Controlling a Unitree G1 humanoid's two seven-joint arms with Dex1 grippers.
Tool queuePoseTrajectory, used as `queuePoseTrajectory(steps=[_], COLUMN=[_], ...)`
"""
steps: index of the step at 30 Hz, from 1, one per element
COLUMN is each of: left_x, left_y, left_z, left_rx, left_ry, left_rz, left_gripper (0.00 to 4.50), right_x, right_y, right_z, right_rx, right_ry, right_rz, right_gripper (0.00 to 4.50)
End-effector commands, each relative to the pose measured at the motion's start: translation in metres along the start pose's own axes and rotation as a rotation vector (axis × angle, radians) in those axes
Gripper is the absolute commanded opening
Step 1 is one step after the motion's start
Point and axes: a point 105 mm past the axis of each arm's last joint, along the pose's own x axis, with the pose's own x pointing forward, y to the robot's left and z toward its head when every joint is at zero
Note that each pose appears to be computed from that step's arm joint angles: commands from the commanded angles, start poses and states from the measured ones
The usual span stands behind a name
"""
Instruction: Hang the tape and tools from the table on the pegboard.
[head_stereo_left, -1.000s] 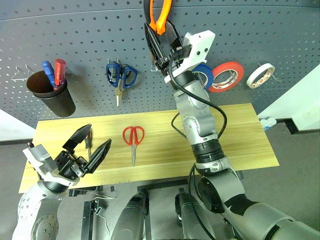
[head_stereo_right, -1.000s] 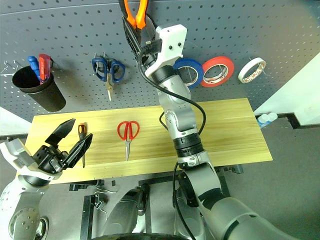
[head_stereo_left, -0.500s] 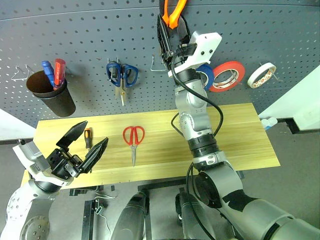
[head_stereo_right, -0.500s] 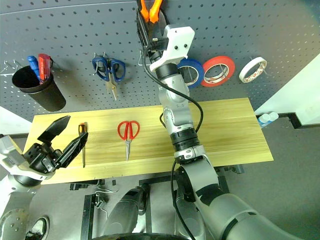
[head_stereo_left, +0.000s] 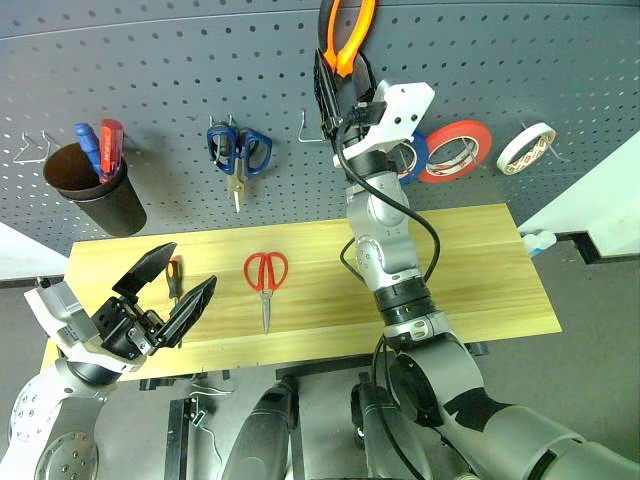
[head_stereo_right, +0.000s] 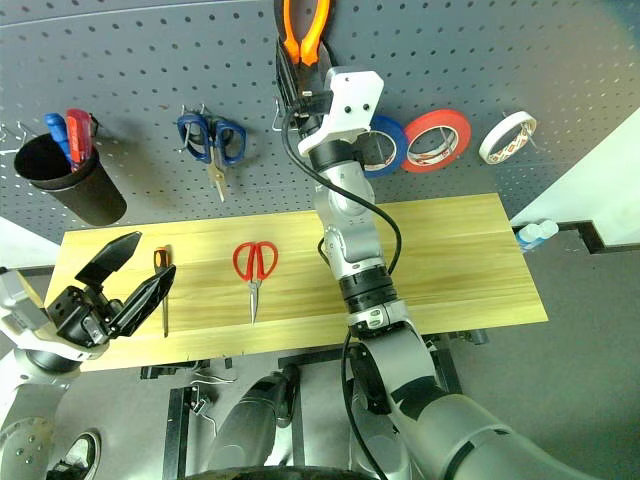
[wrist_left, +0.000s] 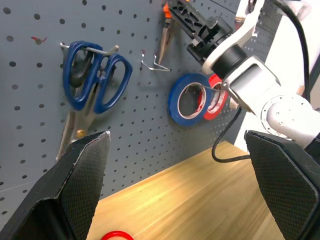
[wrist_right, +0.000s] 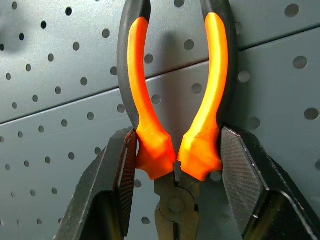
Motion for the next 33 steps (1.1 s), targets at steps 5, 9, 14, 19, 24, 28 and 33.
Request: queuePoseTrajectory(steps=[5,9,14,19,24,28,33], left_x=[0.001,0.002,0.003,0.003,0.003,0.004,0.005], left_y=[-0.002,0.000,0.001,0.002,0.002,0.003,0.004], left_z=[0.007,0.006,0.006,0.006,0.005,0.004,0.003], left_rx=[0.021,0.023,0.023,0.023,0.022,0.023,0.023], left_ry=[-0.010,-0.010,-0.011,-0.012,-0.009,-0.009,-0.010], left_rz=[-0.011,-0.015,-0.018,-0.020,-0.022,-0.025,-0.028], left_gripper=[4.50,4.50,4.50,4.50,4.50,4.50,4.50], right_x=[-0.011,-0.012,-0.018,-0.021,-0.021,-0.021,-0.021], right_y=[0.018,0.018,0.023,0.024,0.023,0.021,0.022], right_z=[0.005,0.003,0.001,-0.002,-0.005,-0.006,-0.007], right_rx=[0.064,0.069,0.086,0.098,0.119,0.129,0.131], right_ry=[-0.016,0.001,0.020,0.044,0.072,0.088,0.099], right_rz=[-0.004,-0.007,-0.010,-0.018,-0.022,-0.032,-0.028], right_gripper=[2.08,2.08,2.08,2.08,2.43,3.68,4.47])
